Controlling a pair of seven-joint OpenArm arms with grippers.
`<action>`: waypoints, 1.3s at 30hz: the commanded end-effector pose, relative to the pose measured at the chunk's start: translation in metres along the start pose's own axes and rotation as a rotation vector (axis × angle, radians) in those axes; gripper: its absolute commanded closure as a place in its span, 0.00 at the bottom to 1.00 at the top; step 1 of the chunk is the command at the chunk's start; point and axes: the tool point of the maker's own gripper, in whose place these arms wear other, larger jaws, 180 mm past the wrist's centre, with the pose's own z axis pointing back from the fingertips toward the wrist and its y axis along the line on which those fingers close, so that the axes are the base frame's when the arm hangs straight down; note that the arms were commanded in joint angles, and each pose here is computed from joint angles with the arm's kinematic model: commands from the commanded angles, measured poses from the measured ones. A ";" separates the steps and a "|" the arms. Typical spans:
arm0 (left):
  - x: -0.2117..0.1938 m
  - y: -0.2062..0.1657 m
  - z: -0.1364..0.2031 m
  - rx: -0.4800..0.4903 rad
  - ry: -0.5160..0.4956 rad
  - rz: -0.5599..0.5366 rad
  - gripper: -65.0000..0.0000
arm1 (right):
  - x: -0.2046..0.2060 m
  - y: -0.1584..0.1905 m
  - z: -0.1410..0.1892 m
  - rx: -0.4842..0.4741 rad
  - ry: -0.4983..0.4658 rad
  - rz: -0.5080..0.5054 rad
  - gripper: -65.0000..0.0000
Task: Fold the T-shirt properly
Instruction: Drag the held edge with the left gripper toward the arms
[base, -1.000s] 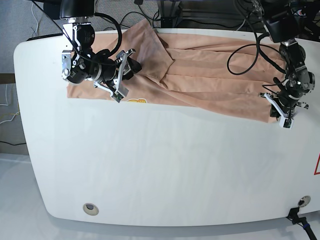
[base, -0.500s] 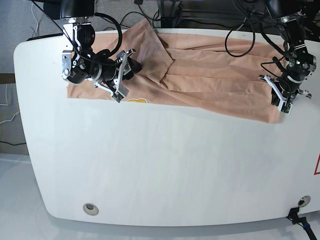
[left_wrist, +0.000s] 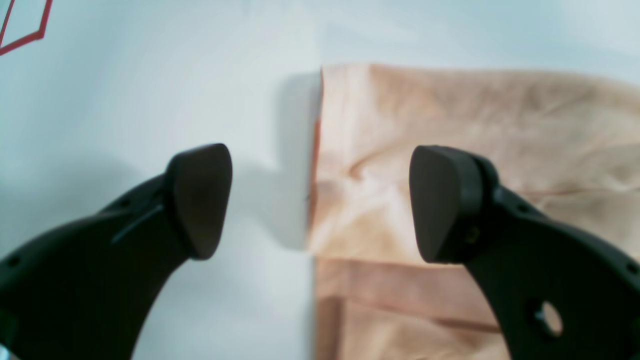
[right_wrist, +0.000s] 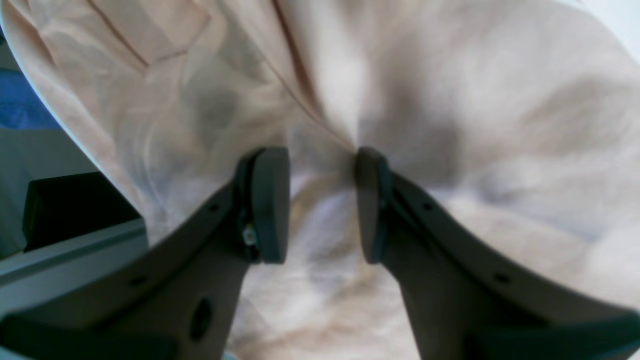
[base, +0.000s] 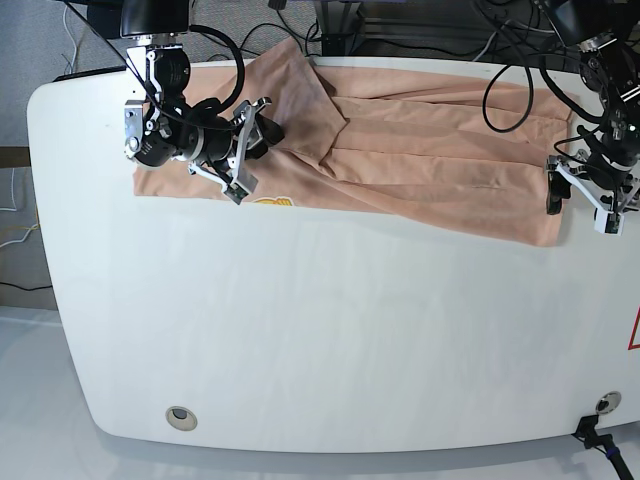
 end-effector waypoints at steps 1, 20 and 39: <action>0.006 0.001 -0.001 -0.018 -0.031 0.019 0.19 | 0.011 -0.001 0.005 0.000 -0.038 0.020 0.67; -0.021 -0.007 -0.013 -0.070 0.020 0.103 0.29 | 0.011 -0.001 0.005 0.000 -0.038 0.020 0.67; -0.022 -0.026 -0.020 -0.119 0.039 0.067 0.84 | 0.011 -0.001 0.004 0.001 -0.039 0.019 0.67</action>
